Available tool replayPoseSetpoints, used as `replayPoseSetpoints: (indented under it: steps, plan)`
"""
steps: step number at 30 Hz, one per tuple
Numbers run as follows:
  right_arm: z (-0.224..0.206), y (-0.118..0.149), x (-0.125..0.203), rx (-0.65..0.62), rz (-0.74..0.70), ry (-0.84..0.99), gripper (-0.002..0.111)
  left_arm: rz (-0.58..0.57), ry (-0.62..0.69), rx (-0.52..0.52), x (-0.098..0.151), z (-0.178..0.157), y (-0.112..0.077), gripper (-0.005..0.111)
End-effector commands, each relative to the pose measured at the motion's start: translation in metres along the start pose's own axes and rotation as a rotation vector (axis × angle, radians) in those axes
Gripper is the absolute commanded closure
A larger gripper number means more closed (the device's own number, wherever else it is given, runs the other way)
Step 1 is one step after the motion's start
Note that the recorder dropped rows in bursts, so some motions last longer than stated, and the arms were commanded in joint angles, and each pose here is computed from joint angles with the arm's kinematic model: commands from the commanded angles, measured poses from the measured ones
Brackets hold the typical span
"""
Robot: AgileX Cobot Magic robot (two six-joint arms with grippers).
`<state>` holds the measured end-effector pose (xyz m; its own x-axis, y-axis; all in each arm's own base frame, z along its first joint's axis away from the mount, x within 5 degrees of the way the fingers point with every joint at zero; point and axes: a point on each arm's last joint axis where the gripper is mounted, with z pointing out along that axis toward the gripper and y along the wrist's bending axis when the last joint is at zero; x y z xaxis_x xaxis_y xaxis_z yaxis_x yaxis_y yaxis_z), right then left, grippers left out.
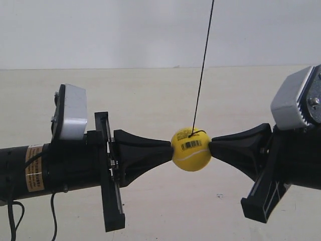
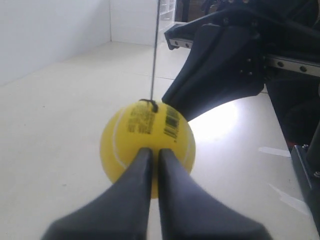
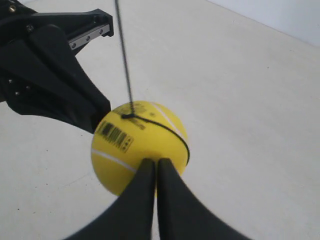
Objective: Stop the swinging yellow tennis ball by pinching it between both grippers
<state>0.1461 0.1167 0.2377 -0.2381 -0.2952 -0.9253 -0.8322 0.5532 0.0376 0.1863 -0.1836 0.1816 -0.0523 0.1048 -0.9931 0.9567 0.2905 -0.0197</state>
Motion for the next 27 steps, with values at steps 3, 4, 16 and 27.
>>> replayPoseSetpoints:
  steps: [3, 4, 16, 27]
  plan:
    - [-0.0012, 0.0002, 0.0002, 0.007, -0.008, -0.002, 0.108, 0.002, -0.01, -0.008, -0.0019, 0.0009, 0.0008, 0.102]
    - [-0.0012, 0.0004, 0.0001, 0.005, -0.008, -0.003, 0.108, 0.002, -0.01, -0.008, -0.0019, 0.0009, 0.0008, 0.102]
    - [-0.0012, 0.0009, -0.0001, 0.0, -0.008, -0.005, 0.108, 0.004, -0.008, -0.004, -0.0018, 0.0009, 0.0005, 0.102]
    - [-0.0012, 0.0009, -0.0001, -0.001, -0.006, -0.005, 0.108, 0.002, -0.007, -0.001, -0.0016, 0.0009, 0.0001, 0.102]
